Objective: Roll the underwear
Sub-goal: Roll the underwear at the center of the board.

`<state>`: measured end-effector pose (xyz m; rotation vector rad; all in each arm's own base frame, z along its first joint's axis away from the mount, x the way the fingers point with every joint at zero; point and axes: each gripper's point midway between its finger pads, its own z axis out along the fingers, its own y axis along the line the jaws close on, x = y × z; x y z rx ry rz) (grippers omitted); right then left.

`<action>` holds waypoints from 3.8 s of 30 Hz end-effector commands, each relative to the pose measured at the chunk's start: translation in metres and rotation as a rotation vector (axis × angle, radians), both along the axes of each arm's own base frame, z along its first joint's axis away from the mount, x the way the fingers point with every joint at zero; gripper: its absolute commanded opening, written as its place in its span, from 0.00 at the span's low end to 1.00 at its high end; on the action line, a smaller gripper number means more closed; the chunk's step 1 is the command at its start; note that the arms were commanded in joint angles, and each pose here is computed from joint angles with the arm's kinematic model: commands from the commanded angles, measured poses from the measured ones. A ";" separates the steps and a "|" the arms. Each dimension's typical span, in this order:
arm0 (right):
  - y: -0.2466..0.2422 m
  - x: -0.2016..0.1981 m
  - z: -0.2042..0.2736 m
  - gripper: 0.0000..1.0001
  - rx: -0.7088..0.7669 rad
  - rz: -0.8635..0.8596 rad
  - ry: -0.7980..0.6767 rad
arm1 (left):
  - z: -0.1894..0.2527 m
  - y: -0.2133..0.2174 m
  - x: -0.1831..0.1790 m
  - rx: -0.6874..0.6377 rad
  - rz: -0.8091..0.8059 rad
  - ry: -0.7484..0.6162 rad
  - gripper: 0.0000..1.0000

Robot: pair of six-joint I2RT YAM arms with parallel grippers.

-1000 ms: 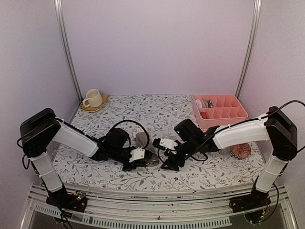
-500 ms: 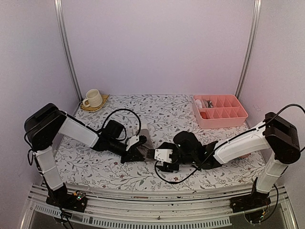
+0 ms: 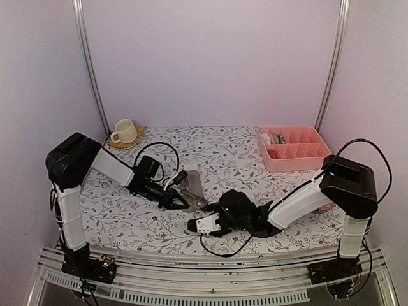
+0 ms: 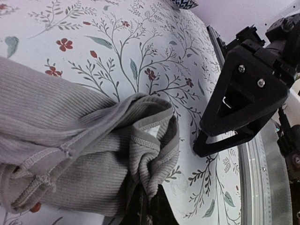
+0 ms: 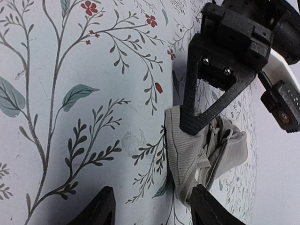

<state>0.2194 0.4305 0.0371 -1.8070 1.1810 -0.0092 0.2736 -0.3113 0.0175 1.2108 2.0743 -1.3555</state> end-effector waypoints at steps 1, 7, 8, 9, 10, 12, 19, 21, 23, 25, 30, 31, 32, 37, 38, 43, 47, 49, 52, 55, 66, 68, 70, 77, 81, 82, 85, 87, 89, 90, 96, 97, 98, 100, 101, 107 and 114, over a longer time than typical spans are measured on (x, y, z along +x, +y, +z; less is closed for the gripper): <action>0.017 0.002 -0.005 0.51 -0.036 0.035 -0.108 | -0.015 0.009 -0.002 0.018 0.027 0.164 0.00; 0.023 0.016 -0.017 0.42 -0.089 0.011 -0.183 | -0.018 0.011 0.004 0.022 0.046 0.192 0.00; 0.023 0.018 -0.019 0.42 -0.102 0.012 -0.197 | -0.018 0.012 0.004 0.022 0.047 0.196 0.00; 0.023 0.020 -0.021 0.42 -0.110 0.007 -0.207 | -0.018 0.012 0.005 0.023 0.048 0.199 0.00; 0.023 0.022 -0.022 0.42 -0.117 0.001 -0.214 | -0.019 0.012 0.005 0.024 0.048 0.203 0.00; 0.023 0.028 -0.026 0.41 -0.132 -0.013 -0.225 | -0.019 0.012 0.005 0.023 0.048 0.205 0.00; 0.019 0.036 -0.043 0.38 -0.184 -0.021 -0.198 | -0.020 0.013 0.006 0.024 0.050 0.210 0.00; 0.019 0.040 -0.044 0.36 -0.184 -0.037 -0.189 | -0.018 0.013 0.005 0.019 0.046 0.208 0.00; 0.019 0.043 -0.047 0.33 -0.197 -0.048 -0.173 | -0.017 0.013 0.004 0.014 0.041 0.205 0.00; 0.018 0.048 -0.049 0.28 -0.199 -0.069 -0.153 | -0.015 0.013 0.004 0.010 0.039 0.202 0.00; 0.015 0.054 -0.052 0.26 -0.205 -0.097 -0.116 | -0.014 0.013 0.004 0.008 0.036 0.199 0.00; 0.014 0.054 -0.053 0.26 -0.206 -0.100 -0.109 | -0.014 0.013 0.004 0.008 0.036 0.199 0.00; 0.013 0.055 -0.055 0.26 -0.209 -0.102 -0.105 | -0.014 0.013 0.004 0.008 0.036 0.200 0.00; 0.010 0.056 -0.065 0.23 -0.234 -0.114 -0.076 | -0.012 0.013 0.004 0.001 0.032 0.196 0.00; 0.010 0.056 -0.067 0.20 -0.238 -0.115 -0.066 | -0.011 0.013 0.004 0.000 0.031 0.191 0.00; 0.012 0.054 -0.074 0.04 -0.256 -0.117 0.016 | -0.006 0.014 0.002 -0.011 0.027 0.164 0.02; 0.012 0.053 -0.072 0.03 -0.245 -0.127 0.073 | 0.000 0.014 0.001 -0.024 0.023 0.144 0.17; 0.011 0.051 -0.071 0.03 -0.238 -0.127 0.112 | 0.006 0.015 0.001 -0.041 0.025 0.122 0.38; 0.015 0.049 -0.063 0.02 -0.210 -0.125 0.180 | 0.015 0.018 -0.003 -0.066 0.028 0.082 0.56; 0.019 0.047 -0.057 0.02 -0.200 -0.130 0.228 | 0.036 0.020 -0.002 -0.107 0.027 0.008 0.65; 0.031 0.026 -0.047 0.03 -0.216 -0.135 0.497 | 0.098 0.047 0.012 -0.212 0.125 -0.267 0.75; 0.035 0.025 -0.043 0.02 -0.228 -0.140 0.567 | 0.106 0.054 0.013 -0.222 0.149 -0.330 0.75; 0.038 0.025 -0.041 0.02 -0.237 -0.151 0.645 | 0.119 0.059 0.012 -0.244 0.162 -0.402 0.74; 0.048 0.024 -0.043 0.03 -0.279 -0.184 0.912 | 0.148 0.067 -0.006 -0.299 0.158 -0.607 0.73; 0.048 0.022 -0.043 0.03 -0.294 -0.208 1.050 | 0.169 0.072 -0.013 -0.299 0.159 -0.758 0.73; 0.048 0.022 -0.043 0.03 -0.297 -0.211 1.074 | 0.172 0.073 -0.016 -0.294 0.155 -0.800 0.73; 0.049 0.019 -0.043 0.03 -0.290 -0.200 1.139 | 0.181 0.075 -0.028 -0.269 0.116 -0.967 0.73; 0.052 0.019 -0.038 0.03 -0.276 -0.193 1.170 | 0.178 0.075 -0.039 -0.227 0.068 -1.098 0.72; 0.055 0.020 -0.032 0.03 -0.254 -0.191 1.205 | 0.168 0.074 -0.046 -0.148 0.025 -1.253 0.68; 0.056 0.021 -0.031 0.03 -0.247 -0.203 1.229 | 0.161 0.074 -0.049 -0.109 0.000 -1.327 0.67; 0.062 0.016 -0.029 0.03 -0.231 -0.223 1.324 | 0.118 0.068 -0.056 0.042 -0.141 -1.417 0.59; 0.063 0.014 -0.029 0.03 -0.227 -0.227 1.345 | 0.111 0.066 -0.057 0.064 -0.175 -1.419 0.58; 0.064 0.012 -0.027 0.03 -0.219 -0.227 1.368 | 0.102 0.064 -0.058 0.092 -0.213 -1.425 0.58; 0.067 0.008 -0.023 0.03 -0.205 -0.226 1.412 | 0.084 0.060 -0.061 0.152 -0.282 -1.453 0.57; 0.068 0.007 -0.021 0.03 -0.200 -0.221 1.425 | 0.077 0.059 -0.062 0.177 -0.301 -1.460 0.58; 0.072 0.006 -0.019 0.03 -0.181 -0.216 1.448 | 0.050 0.048 -0.060 0.278 -0.358 -1.483 0.59; 0.074 0.006 -0.020 0.03 -0.170 -0.212 1.457 | 0.031 0.039 -0.056 0.354 -0.390 -1.518 0.58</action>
